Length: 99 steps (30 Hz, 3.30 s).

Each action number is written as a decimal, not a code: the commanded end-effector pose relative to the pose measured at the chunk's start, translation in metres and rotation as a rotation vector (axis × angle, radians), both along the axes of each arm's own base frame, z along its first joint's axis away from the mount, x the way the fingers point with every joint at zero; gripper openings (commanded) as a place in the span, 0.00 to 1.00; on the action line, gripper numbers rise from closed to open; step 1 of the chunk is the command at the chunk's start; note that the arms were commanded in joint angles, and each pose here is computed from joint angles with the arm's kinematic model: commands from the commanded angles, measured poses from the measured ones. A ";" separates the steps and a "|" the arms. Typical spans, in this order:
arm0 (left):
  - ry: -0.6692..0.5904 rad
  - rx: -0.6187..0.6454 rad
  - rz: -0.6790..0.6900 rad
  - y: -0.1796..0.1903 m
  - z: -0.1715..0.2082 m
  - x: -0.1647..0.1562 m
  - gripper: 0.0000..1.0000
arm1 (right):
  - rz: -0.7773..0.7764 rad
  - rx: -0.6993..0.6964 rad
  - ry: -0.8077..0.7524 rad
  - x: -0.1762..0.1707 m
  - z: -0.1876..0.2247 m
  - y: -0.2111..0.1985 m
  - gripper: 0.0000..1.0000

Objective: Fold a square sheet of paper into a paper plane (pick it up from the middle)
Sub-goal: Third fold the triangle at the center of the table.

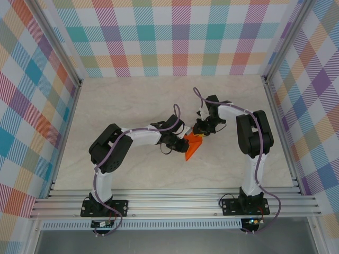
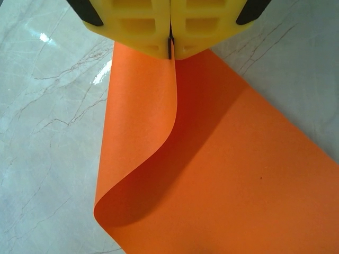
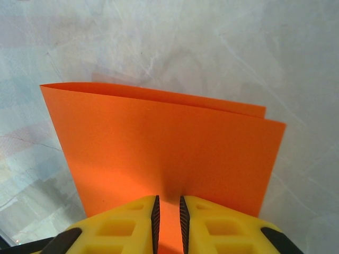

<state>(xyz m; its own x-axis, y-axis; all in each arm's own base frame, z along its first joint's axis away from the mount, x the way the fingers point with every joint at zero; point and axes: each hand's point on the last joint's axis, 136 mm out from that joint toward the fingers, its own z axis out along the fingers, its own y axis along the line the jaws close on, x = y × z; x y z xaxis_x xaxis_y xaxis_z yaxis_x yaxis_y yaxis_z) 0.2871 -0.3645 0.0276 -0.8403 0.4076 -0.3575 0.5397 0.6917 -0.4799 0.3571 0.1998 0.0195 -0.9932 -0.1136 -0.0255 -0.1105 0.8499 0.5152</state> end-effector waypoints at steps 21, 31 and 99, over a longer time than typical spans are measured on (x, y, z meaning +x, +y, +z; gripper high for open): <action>0.043 0.002 0.026 0.007 -0.017 0.000 0.07 | -0.228 0.230 -0.065 -0.045 0.067 -0.002 0.16; 0.054 0.005 0.020 0.007 -0.019 -0.002 0.07 | -0.230 0.348 0.042 -0.066 0.045 0.011 0.14; 0.075 0.048 0.033 0.017 -0.026 -0.008 0.07 | -0.331 0.126 0.054 -0.036 -0.019 -0.035 0.14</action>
